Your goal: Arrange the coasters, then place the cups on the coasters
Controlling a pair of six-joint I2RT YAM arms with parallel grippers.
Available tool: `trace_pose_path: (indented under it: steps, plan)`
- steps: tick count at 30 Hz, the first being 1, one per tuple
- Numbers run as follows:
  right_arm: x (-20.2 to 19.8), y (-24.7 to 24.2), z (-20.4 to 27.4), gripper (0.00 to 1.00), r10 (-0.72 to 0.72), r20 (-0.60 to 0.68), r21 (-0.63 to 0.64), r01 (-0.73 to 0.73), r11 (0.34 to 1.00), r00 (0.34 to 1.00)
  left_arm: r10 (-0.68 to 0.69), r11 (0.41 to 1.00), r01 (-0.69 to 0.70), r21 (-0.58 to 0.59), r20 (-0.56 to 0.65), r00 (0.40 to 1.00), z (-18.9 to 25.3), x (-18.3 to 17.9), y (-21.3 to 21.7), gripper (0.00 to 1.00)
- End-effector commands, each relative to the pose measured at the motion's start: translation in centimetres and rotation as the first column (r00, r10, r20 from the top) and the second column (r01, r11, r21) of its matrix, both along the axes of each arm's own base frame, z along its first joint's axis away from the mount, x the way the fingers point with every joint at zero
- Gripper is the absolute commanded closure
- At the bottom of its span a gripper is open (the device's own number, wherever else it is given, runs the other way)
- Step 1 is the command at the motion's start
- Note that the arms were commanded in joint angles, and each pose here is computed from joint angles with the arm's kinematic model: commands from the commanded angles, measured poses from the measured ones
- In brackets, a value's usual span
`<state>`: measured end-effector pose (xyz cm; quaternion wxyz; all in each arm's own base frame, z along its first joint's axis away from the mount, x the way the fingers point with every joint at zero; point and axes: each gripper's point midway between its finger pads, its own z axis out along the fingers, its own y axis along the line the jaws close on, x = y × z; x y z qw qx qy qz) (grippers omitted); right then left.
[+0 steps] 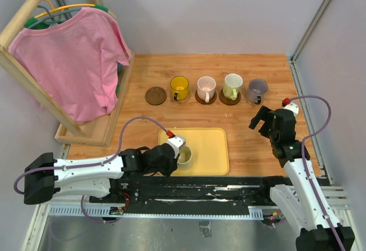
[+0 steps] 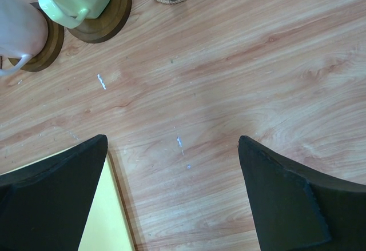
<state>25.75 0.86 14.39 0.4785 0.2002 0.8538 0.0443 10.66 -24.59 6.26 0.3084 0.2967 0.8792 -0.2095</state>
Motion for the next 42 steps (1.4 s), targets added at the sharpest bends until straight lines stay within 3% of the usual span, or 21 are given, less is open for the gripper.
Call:
trace_pose_path:
  steps: [1,10,19,25,31,34,42]
  plan:
    - [0.1,0.0,-0.5,0.02,-0.01,0.001,0.026,0.01,1.0,1.0,-0.003,1.0,0.003,-0.007,0.005,1.0,0.0,0.0,-0.3,0.99]
    - [0.0,0.1,-0.4,0.02,0.0,0.01,0.02,-0.001,1.0,1.0,0.089,0.995,-0.077,-0.068,0.209,0.974,6.0,4.0,-1.2,0.99]
    - [-0.2,-0.2,-0.6,0.02,0.002,0.011,-0.005,-0.002,1.0,1.0,0.331,0.943,-0.307,-0.13,0.462,0.822,13.0,10.4,1.1,1.0]
    - [-0.2,-0.3,-0.7,0.01,0.006,0.008,-0.016,-0.006,1.0,1.0,0.521,0.852,-0.472,-0.227,0.466,0.715,15.4,16.8,5.3,0.99]
    - [-0.2,-0.8,-0.1,0.01,0.008,0.008,-0.054,-0.008,0.999,1.0,0.624,0.772,-0.59,-0.237,0.46,0.632,15.9,22.7,9.4,0.99]
    - [-0.1,-0.9,0.0,0.01,0.008,0.012,-0.059,-0.007,0.998,1.0,0.652,0.747,-0.62,-0.241,0.446,0.613,15.5,25.3,10.4,1.0]
    - [0.1,-0.7,0.1,0.01,0.026,0.0,-0.068,-0.026,0.997,1.0,0.673,0.732,-0.644,-0.224,0.382,0.633,13.7,31.2,10.5,1.0]
